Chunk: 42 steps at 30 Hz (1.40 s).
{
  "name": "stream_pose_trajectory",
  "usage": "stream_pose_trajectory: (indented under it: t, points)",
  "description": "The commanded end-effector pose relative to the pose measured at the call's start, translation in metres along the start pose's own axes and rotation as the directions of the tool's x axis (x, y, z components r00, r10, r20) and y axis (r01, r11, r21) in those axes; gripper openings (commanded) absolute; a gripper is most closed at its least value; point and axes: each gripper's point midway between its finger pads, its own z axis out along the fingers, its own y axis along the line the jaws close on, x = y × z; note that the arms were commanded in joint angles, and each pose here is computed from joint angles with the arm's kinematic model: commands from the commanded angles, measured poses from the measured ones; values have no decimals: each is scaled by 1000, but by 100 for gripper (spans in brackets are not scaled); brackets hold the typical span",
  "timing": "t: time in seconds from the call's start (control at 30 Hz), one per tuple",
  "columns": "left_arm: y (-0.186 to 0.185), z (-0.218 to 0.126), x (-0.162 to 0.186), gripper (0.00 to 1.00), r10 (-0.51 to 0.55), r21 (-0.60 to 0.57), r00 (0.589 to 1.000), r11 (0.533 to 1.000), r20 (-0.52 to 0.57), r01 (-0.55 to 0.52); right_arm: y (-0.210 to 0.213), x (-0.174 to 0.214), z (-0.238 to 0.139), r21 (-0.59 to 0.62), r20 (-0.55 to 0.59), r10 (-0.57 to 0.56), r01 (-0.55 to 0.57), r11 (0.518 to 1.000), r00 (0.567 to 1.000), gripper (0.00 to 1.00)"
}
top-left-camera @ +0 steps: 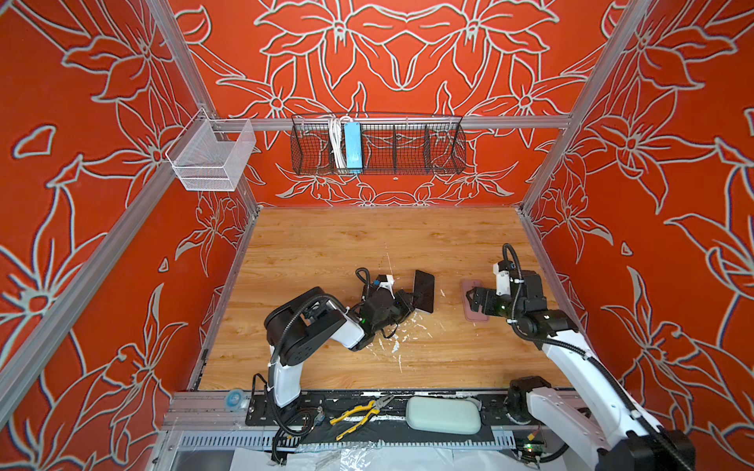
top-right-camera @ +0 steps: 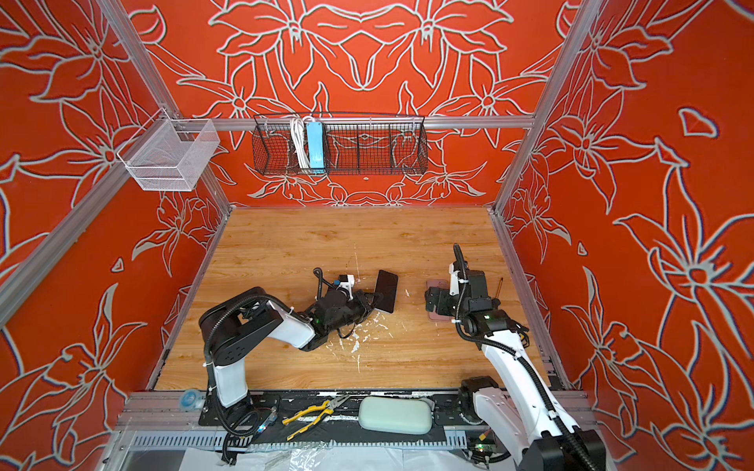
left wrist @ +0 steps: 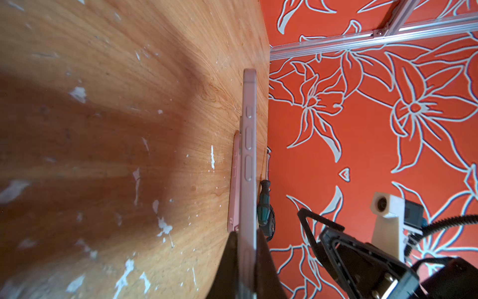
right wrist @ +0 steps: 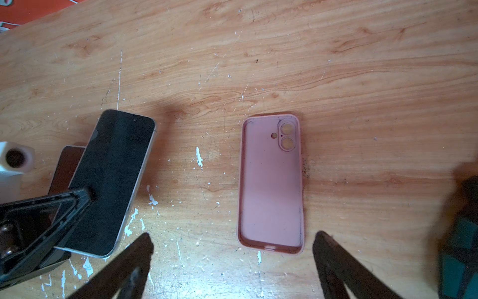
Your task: Take the phone out of the phone case
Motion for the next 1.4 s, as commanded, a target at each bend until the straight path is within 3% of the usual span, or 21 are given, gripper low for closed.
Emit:
stream_pose_trajectory:
  t: [0.0,0.67,1.37]
  points:
    - [-48,11,2,0,20,143,1000,989,9,-21,-1,3,0,7,5,-4,4,1000,1000,98]
    - [-30,53,28,3,-7,102,1000,995,-6,7,-1,3,-2,-2,26,6,-6,1000,1000,98]
    - [10,57,38,17,-47,4,999,999,12,47,1,5,-5,-15,33,16,-16,1000,999,98]
